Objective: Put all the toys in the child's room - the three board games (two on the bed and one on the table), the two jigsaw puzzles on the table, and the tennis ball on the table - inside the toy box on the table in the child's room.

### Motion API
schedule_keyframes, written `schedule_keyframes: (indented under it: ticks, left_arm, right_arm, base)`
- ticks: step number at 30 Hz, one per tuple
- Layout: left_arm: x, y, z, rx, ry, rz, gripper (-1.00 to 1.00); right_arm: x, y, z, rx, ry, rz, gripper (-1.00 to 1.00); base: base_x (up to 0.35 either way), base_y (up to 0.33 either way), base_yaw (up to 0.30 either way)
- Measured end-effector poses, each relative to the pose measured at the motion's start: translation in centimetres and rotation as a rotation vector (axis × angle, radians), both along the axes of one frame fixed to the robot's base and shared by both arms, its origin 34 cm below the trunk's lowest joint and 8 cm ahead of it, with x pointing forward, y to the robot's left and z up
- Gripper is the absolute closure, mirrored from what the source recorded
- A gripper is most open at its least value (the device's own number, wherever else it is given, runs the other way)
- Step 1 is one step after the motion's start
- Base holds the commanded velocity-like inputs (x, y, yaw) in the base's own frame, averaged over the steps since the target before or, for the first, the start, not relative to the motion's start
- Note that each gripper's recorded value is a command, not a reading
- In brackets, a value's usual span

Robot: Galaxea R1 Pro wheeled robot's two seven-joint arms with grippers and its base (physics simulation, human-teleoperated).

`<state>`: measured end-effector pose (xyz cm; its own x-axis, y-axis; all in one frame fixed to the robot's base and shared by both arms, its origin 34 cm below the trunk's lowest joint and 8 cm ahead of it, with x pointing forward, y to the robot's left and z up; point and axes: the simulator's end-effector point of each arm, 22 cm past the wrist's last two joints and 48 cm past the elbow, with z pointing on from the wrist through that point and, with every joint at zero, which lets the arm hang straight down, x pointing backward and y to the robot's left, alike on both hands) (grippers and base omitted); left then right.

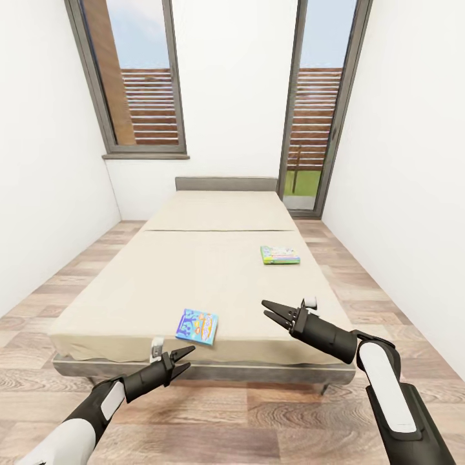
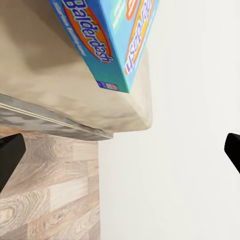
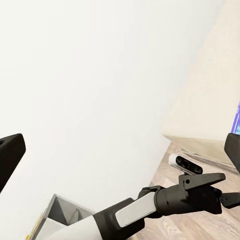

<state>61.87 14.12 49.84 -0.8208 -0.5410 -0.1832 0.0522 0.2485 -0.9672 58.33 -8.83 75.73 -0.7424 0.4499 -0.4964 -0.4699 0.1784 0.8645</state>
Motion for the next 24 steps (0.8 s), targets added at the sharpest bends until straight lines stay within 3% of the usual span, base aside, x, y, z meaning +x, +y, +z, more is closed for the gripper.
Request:
schedule_keyframes:
  ticks: [24]
  left_arm:
    - [0.01,0.01,0.04,0.000,-0.002,0.000,-1.00]
  right_arm:
    - [0.00,0.03,0.03,-0.001,-0.002,0.000,-1.00]
  base:
    - [0.071,0.015,0.000]
